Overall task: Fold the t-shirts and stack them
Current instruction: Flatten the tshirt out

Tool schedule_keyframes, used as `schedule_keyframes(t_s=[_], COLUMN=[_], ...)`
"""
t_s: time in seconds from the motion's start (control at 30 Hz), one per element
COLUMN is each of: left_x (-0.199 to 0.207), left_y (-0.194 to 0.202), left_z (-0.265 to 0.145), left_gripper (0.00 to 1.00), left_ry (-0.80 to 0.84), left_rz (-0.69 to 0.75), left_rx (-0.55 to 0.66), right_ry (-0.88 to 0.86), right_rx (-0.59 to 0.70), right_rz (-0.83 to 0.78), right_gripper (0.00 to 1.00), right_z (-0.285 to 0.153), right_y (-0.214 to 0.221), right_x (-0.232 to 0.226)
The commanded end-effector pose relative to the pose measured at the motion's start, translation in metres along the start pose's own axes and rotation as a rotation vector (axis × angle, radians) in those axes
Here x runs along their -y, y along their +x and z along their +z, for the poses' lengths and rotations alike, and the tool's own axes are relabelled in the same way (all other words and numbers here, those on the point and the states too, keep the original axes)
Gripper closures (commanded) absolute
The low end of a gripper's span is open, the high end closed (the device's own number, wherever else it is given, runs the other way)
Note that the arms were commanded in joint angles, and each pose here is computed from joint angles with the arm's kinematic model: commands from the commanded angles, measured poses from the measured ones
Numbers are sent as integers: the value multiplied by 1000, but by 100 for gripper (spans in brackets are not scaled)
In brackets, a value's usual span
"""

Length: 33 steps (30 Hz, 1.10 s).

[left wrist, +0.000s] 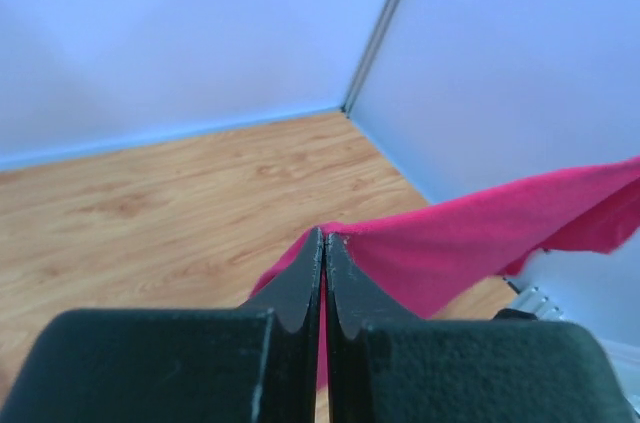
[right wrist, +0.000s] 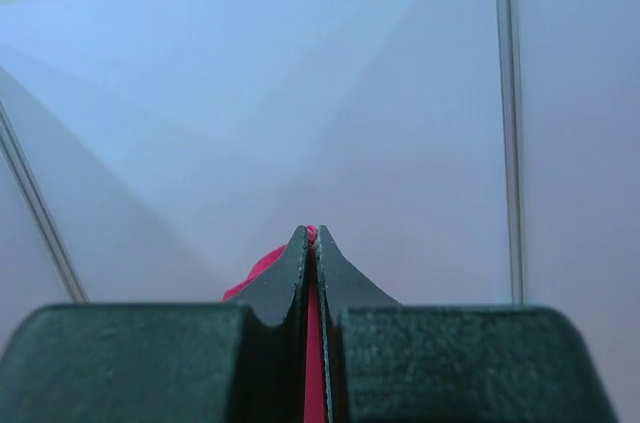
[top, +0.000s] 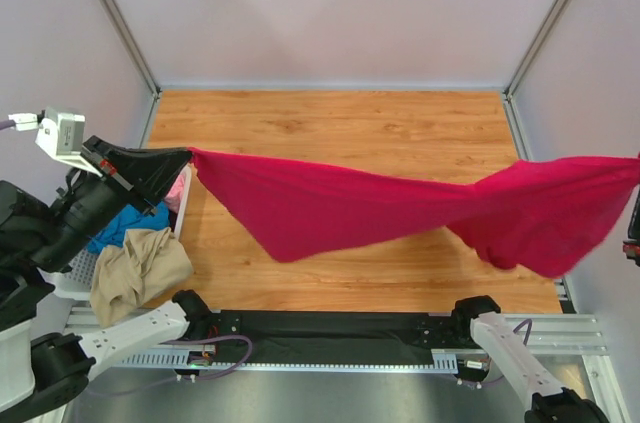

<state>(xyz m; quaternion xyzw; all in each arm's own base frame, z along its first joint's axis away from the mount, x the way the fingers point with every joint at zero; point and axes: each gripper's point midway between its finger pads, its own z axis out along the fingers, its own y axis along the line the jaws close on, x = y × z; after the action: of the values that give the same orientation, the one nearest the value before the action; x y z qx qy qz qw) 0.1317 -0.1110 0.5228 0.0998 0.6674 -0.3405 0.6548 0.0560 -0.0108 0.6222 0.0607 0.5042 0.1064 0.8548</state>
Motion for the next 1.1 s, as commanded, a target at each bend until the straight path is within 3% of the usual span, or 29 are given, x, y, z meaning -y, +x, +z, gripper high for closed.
schedule_keyframes(t_s=[0.0, 0.1, 0.23, 0.27, 0.33, 0.37, 0.43, 0.57, 0.67, 0.7, 0.77, 0.8, 1.07], left_x=[22, 4, -37, -48, -63, -82, -96, -176, -227, -237, -274, -285, -374], left_y=[-3, 6, 13, 30, 39, 57, 71, 119, 156, 162, 190, 196, 244], left_z=[16, 33, 67, 85, 106, 126, 150, 199, 229, 238, 254, 261, 305], left_gripper=[100, 100, 100, 100, 100, 100, 100, 100, 100, 100, 100, 100, 100], left_ry=[107, 11, -213, -262, -320, -372, -369, -470, -511, -508, -545, -551, -605], left_rz=[52, 113, 220, 257, 319, 337, 337, 286, 265, 263, 258, 258, 253], left_rx=[-29, -52, -34, -77, -104, -163, -195, -309, -387, -394, -458, -466, -570], right_ry=[31, 116, 160, 153, 132, 124, 110, 1, -87, -105, -105, -101, -120], right_rx=[1, 1, -63, -142, -153, -223, -218, -326, -387, -469, -487, -558, -658], right_rz=[-95, -175, -277, -312, -329, -360, -371, -366, -340, -328, -321, -321, -295], right_gripper=[100, 100, 100, 100, 100, 100, 100, 100, 100, 100, 100, 100, 100], right_z=[19, 43, 96, 118, 144, 160, 185, 234, 255, 261, 272, 272, 284], right_y=[-2, 5, 52, 92, 118, 159, 187, 297, 367, 418, 450, 494, 594], right_x=[6, 23, 32, 33, 30, 33, 32, 28, 21, 25, 28, 35, 45])
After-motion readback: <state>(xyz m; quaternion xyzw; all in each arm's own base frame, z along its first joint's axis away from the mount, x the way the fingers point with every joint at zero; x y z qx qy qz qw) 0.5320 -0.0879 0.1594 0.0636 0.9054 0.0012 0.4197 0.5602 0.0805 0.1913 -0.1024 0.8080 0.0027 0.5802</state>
